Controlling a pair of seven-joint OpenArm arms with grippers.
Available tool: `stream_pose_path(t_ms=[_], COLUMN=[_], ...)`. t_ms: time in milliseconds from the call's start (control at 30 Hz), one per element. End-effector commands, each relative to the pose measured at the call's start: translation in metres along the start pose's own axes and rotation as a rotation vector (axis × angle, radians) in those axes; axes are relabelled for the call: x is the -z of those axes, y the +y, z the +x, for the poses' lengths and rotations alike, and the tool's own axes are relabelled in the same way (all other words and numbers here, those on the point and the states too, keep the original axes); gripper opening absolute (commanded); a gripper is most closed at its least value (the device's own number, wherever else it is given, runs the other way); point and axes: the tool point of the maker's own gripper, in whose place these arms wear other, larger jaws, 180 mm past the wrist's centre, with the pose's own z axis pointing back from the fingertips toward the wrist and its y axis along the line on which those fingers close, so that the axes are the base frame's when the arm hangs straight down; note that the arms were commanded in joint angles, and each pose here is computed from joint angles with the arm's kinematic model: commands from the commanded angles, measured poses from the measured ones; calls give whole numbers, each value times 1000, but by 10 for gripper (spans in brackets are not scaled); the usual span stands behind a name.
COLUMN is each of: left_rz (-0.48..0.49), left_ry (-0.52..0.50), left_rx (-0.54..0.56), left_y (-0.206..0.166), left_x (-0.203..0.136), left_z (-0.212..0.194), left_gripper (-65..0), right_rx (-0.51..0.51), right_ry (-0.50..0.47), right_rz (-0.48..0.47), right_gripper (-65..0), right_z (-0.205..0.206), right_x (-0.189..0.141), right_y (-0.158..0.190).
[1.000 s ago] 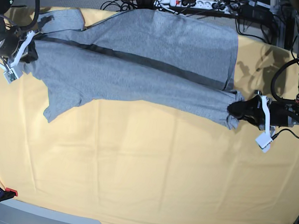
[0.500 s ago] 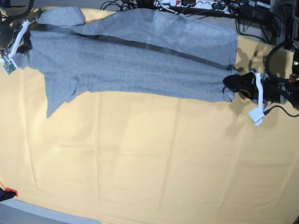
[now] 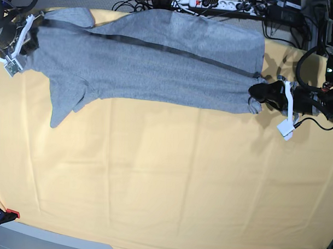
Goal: Layout the t-shirt on the table in an organized manner, then fold the t-shirt properly
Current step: 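Hold the left corner and move the right gripper to regrasp its corner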
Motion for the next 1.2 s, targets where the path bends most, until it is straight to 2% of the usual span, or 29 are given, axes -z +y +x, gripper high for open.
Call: stream_pose_path(t_ms=[0, 33, 167, 267, 300, 367, 500, 567, 700, 967, 1033, 1167], left_rz=[19, 19, 19, 19, 19, 19, 19, 19, 19, 19, 19, 19], left_ry=[-26, -26, -26, -26, -26, -26, -26, -26, -26, -26, -26, -26], left_rx=[31, 31, 30, 30, 30, 30, 30, 30, 30, 30, 30, 30], left_y=[1, 2, 2, 2, 2, 2, 2, 2, 2, 2, 2, 2], left_x=[-12, -12, -12, -12, -12, -12, -12, -12, -12, -12, -12, -12], left_z=[12, 12, 12, 12, 12, 12, 12, 12, 12, 12, 12, 12], left_gripper=[-650, -650, -650, -650, -650, -650, -650, -650, -650, -650, -650, -650], right_rx=[-21, -23, -57, 26, 45, 34, 24, 66, 178, 488, 555, 627], right_ry=[0, -7, -77, -254, -332, -413, -516, -529, -519, -525, -528, -558], right_rz=[-41, -57, -187, -281, -275, -256, -198, -134, -14, 127, 198, 339], right_gripper=[-350, -321, -317, -318, -318, -318, -318, -317, -317, -317, -317, -317], right_z=[3, 5, 23, 47, 59, 74, 104, 110, 117, 119, 117, 111], right_x=[-8, -12, -44, -67, -73, -77, -71, -53, -9, 55, 69, 87], right_y=[-10, -13, -29, -52, -52, -49, -37, -37, -49, -88, -86, -74])
